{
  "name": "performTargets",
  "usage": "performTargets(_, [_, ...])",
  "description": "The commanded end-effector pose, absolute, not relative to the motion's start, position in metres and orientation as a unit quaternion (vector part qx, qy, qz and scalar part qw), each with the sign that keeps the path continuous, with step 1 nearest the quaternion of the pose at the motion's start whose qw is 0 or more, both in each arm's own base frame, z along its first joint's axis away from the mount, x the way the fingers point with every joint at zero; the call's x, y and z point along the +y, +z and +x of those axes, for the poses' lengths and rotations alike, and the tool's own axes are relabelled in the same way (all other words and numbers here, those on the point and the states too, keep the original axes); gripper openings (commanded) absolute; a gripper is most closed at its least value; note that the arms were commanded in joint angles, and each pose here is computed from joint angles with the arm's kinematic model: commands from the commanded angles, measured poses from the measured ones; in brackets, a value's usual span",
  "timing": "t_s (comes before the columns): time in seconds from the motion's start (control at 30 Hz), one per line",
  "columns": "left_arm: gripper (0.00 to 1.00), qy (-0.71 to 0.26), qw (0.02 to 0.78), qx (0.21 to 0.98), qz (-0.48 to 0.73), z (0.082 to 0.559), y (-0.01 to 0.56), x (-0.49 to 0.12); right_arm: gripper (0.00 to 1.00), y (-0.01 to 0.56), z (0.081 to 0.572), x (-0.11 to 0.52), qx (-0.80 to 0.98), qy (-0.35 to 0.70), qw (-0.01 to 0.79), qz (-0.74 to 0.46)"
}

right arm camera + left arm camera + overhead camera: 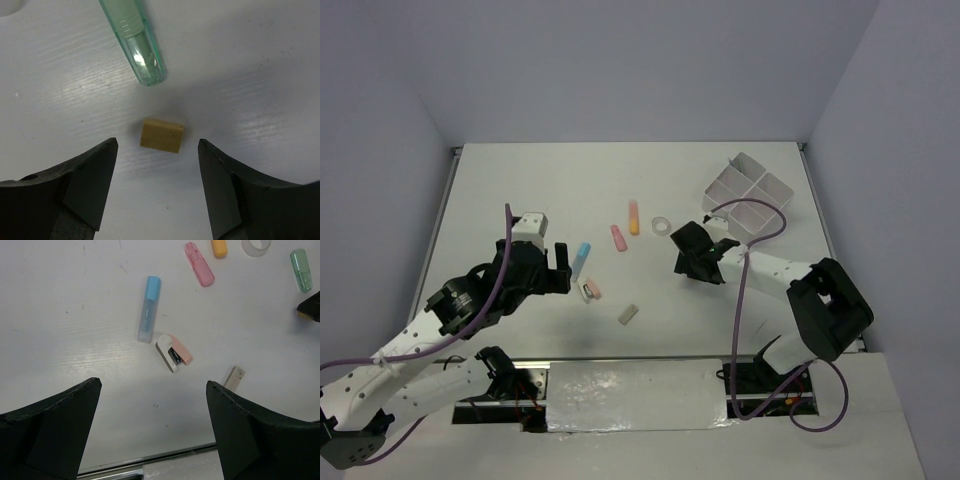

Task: Sort the stationery into containers
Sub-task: Pick up the stationery from the center of the board.

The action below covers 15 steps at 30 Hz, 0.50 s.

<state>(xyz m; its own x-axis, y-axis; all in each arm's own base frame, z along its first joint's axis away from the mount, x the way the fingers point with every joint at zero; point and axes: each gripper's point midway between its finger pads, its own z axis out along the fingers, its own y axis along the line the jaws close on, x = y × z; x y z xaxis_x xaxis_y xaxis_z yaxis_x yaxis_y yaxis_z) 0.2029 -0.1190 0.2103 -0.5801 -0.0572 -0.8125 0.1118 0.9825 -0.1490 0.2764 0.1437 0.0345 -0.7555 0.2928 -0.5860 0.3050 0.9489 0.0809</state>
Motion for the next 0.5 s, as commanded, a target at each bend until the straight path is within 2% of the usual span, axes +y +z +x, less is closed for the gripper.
performTargets(0.0, [0.99, -0.109, 0.475, 0.873, 0.017, 0.208, 0.226, -0.124, 0.73, 0.036, 0.291, 0.15, 0.927, 0.013, 0.328, 0.18])
performTargets(0.17, [0.99, -0.109, 0.472, 0.874, 0.021, 0.208, 0.225, -0.126, 0.58, 0.027, 0.293, 0.149, 0.931, 0.009, 0.32, 0.178])
performTargets(0.47, [0.99, -0.111, 0.472, 0.874, 0.025, 0.208, 0.224, -0.127, 0.54, 0.016, 0.291, 0.148, 0.935, -0.001, 0.308, 0.177])
